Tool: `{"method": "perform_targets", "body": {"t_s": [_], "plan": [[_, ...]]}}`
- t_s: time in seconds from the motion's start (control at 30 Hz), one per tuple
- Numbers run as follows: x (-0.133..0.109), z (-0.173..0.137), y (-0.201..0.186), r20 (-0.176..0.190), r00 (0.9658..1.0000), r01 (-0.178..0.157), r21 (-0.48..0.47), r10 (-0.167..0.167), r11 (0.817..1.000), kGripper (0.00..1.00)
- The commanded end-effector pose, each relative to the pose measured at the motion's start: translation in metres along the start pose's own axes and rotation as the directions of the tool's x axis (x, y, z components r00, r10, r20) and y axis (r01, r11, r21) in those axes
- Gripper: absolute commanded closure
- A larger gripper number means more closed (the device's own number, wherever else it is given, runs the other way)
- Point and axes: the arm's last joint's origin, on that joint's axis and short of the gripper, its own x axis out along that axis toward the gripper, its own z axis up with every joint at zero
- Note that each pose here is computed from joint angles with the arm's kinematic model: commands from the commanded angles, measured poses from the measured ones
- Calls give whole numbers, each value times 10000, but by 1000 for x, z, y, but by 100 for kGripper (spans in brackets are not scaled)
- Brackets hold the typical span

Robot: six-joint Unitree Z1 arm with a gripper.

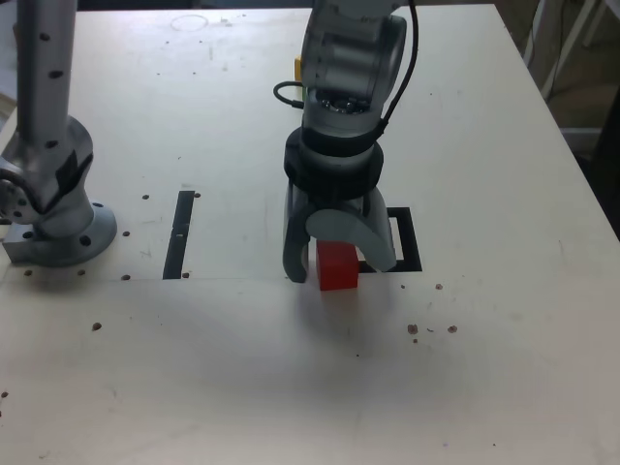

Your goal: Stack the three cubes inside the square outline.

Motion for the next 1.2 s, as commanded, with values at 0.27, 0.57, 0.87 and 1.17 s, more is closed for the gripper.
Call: {"method": "perform_targets", "body": {"t_s": [0.27, 0.57, 0.87, 1.17], "plan": [[0, 3, 2, 146, 9999, -83, -316, 88, 9995, 65], [1, 3, 2, 139, 9998, -164, -452, 170, 9988, 72], [-6, 1, 3, 519, 9986, -15, -468, 39, 9989, 81], [-25, 5, 15, 1135, 9934, -85, -623, 155, 9980, 81]]}}
